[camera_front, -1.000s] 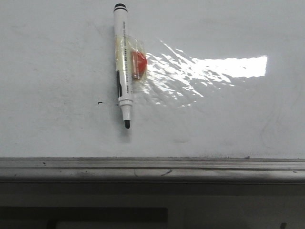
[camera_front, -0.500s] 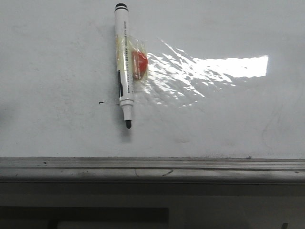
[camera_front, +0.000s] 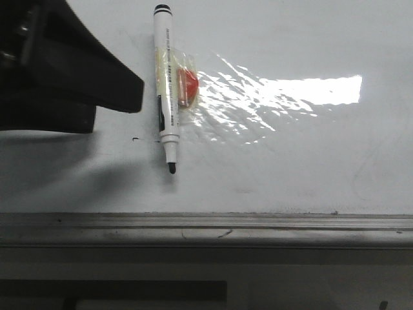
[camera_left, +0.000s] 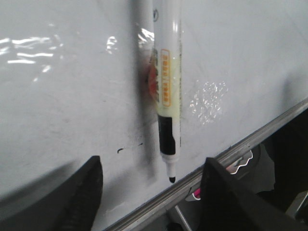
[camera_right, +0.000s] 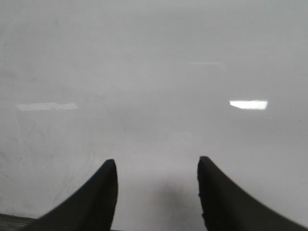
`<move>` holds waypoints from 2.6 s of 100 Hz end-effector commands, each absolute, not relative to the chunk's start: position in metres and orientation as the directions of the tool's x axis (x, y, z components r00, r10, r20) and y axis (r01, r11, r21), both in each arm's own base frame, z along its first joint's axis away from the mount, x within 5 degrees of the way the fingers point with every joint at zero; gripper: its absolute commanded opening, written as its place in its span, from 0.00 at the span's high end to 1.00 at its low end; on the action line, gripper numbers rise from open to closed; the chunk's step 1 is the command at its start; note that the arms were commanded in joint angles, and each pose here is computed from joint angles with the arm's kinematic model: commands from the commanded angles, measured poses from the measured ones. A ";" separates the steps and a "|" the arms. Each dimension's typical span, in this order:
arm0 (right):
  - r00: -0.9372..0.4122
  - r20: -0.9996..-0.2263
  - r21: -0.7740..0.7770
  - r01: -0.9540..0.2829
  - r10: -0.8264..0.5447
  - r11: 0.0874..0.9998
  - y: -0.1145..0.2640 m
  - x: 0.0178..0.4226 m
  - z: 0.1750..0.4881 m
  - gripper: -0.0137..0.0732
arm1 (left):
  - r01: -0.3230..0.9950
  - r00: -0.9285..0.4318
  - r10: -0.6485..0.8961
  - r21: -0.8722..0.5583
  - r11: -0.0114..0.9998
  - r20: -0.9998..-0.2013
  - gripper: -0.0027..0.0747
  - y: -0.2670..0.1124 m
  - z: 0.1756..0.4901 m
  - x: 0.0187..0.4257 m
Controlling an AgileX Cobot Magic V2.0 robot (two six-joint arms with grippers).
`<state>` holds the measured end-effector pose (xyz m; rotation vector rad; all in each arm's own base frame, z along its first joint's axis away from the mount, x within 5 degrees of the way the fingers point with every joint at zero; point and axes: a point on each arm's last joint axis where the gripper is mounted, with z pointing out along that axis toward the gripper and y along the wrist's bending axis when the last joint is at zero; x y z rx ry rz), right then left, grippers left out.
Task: Write number 9 on whiteboard
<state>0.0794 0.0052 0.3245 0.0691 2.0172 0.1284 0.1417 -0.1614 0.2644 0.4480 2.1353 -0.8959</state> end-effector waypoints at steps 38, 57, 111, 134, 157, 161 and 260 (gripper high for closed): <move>-0.353 -0.929 0.127 -0.029 0.108 0.992 0.006 0.083 0.340 0.47 | 0.482 -0.638 -0.079 -0.477 0.735 -0.766 0.44 -0.188 0.271 0.163; -0.356 -0.928 0.126 -0.028 0.108 0.992 0.006 0.083 0.340 0.47 | 0.464 -0.640 -0.090 -0.477 0.746 -0.763 0.46 -0.188 0.269 0.166; -0.366 -0.927 0.120 -0.075 0.084 0.990 0.010 0.082 0.339 0.47 | 0.551 -0.643 0.037 -0.427 0.717 -0.765 0.99 -0.199 0.262 0.165; -0.364 -0.903 -0.020 -0.493 -0.227 0.870 0.042 0.080 0.342 0.47 | 0.933 -0.266 0.525 -0.080 0.350 -0.809 0.99 -0.192 0.276 0.126; -0.219 -0.891 -0.072 -0.798 -0.399 0.599 0.079 0.087 0.339 0.45 | 0.971 0.061 0.628 0.191 0.142 -0.776 0.99 -0.181 0.285 0.116; -0.181 -0.896 -0.082 -0.831 -0.406 0.550 0.085 0.088 0.339 0.45 | 0.965 0.126 0.628 0.240 0.101 -0.768 0.99 -0.180 0.287 0.114; -0.029 -0.920 -0.146 -0.901 -0.392 0.409 0.170 0.125 0.326 0.37 | 0.938 0.230 0.607 0.339 0.068 -0.760 0.99 -0.182 0.293 0.112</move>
